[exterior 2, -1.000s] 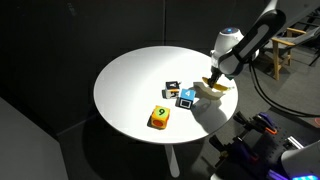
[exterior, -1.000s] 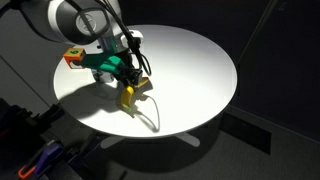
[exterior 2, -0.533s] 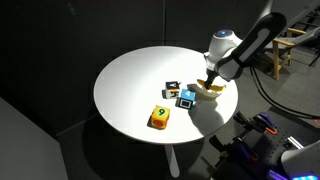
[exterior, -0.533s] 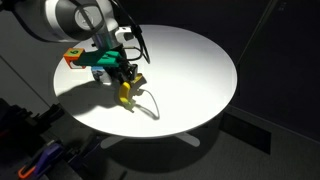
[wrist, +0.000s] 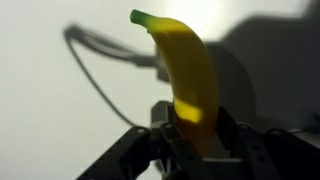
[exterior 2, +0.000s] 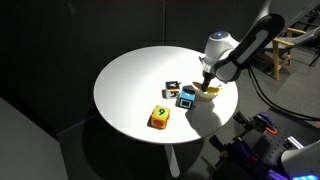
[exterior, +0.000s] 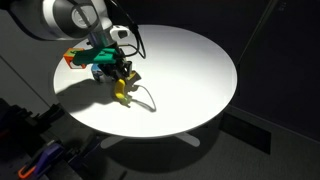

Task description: Turn the banana to the left

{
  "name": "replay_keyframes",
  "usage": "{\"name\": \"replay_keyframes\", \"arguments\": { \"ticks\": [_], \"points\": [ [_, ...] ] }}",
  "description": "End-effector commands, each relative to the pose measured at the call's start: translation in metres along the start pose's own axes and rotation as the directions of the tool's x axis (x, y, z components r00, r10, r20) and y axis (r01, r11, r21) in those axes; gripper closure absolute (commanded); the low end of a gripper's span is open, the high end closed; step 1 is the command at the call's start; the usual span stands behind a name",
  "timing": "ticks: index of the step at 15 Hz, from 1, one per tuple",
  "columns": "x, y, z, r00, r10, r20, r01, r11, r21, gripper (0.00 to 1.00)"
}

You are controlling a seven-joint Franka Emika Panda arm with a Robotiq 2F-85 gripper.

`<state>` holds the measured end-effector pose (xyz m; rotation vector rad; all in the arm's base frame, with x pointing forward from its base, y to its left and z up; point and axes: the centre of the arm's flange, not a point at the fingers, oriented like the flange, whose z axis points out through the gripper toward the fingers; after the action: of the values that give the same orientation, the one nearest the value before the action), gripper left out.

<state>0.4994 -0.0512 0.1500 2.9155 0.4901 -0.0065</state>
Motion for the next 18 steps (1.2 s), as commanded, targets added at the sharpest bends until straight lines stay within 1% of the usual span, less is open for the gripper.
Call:
{"name": "replay_keyframes", "arguments": {
  "ticks": [1,2,4,5,7,9,10,11,13,16,18],
  "points": [
    [0.0,0.0,-0.003,1.0,-0.029,0.004,0.029,1.0,-0.004,0.31],
    [0.0,0.0,-0.003,1.0,-0.029,0.005,0.029,1.0,-0.005,0.25],
    [0.0,0.001,-0.003,1.0,-0.027,0.006,0.027,1.0,-0.005,0.08],
    [-0.001,0.002,-0.004,1.0,-0.011,0.011,0.011,1.0,-0.007,0.02],
    [-0.003,0.003,-0.004,0.999,0.04,0.009,-0.04,0.999,-0.02,0.0],
    [-0.008,0.008,-0.005,0.991,0.131,0.013,-0.13,0.991,-0.026,0.0],
    [-0.01,0.011,-0.005,0.983,0.186,0.013,-0.185,0.982,-0.027,0.0],
    [-0.013,0.013,-0.005,0.966,0.256,0.023,-0.255,0.966,-0.028,0.0],
    [-0.016,0.017,-0.006,0.933,0.359,0.029,-0.358,0.933,-0.027,0.0],
    [-0.022,0.019,-0.007,0.863,0.502,0.053,-0.502,0.865,-0.016,0.0],
    [-0.027,0.017,-0.01,0.821,0.565,0.085,-0.567,0.824,-0.003,0.0]
  ]
}}
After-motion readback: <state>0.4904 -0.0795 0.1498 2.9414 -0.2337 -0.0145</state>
